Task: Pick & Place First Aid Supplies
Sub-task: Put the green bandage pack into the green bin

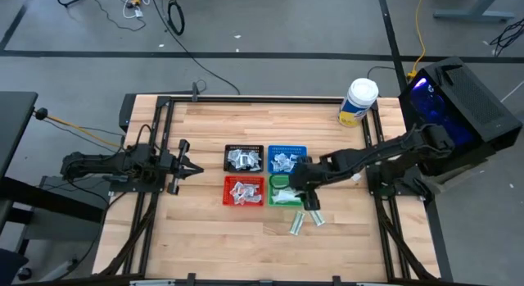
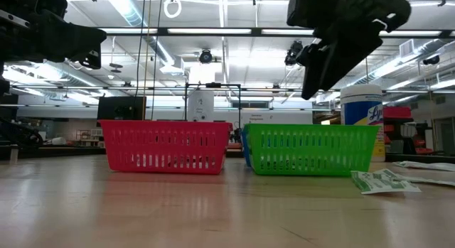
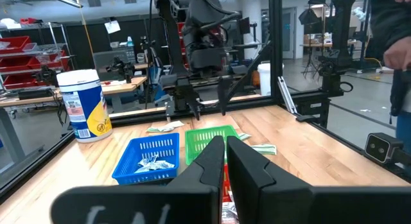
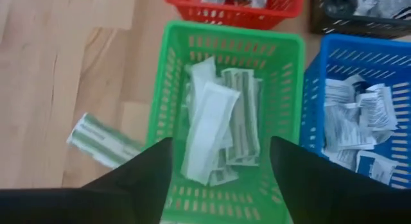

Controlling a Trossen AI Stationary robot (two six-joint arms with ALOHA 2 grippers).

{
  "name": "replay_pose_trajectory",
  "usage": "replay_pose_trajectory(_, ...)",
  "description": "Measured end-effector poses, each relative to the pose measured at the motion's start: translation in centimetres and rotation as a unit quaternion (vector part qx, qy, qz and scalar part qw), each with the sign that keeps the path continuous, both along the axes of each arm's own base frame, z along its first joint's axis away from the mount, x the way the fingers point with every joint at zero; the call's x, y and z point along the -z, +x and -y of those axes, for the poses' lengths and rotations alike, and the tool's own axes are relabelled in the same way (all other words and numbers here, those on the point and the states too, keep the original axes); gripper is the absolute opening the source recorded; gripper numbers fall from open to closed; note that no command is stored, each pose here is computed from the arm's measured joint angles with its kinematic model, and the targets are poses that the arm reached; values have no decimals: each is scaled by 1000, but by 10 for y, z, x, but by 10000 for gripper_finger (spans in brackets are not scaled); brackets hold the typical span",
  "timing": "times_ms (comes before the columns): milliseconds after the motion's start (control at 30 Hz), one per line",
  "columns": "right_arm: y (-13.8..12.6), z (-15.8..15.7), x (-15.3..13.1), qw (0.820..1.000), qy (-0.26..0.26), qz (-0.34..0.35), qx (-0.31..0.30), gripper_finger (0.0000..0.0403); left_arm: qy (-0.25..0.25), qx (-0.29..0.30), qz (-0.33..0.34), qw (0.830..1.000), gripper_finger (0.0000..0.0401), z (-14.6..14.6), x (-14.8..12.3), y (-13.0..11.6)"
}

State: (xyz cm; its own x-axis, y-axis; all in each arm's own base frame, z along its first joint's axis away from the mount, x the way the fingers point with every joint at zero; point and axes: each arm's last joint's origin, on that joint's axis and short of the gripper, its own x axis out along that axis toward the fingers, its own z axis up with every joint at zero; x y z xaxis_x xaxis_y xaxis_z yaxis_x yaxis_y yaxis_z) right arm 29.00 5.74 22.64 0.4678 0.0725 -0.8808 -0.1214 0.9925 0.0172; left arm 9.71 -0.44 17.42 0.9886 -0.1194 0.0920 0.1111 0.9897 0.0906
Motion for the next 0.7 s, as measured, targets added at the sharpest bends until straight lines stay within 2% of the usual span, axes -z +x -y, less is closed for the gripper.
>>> replay_pose_trajectory(100,4,10,-1,999,2,13,32,274,0,0,0,1000,25,0,0,0)
replay_pose_trajectory(267,8,32,-5,994,7,15,112,274,0,0,0,1000,25,0,0,0)
replay_pose_trajectory(467,10,58,-18,977,36,10,211,264,0,0,0,1000,25,0,0,0)
replay_pose_trajectory(700,3,80,-21,958,48,-24,281,256,0,0,0,1000,25,0,0,0)
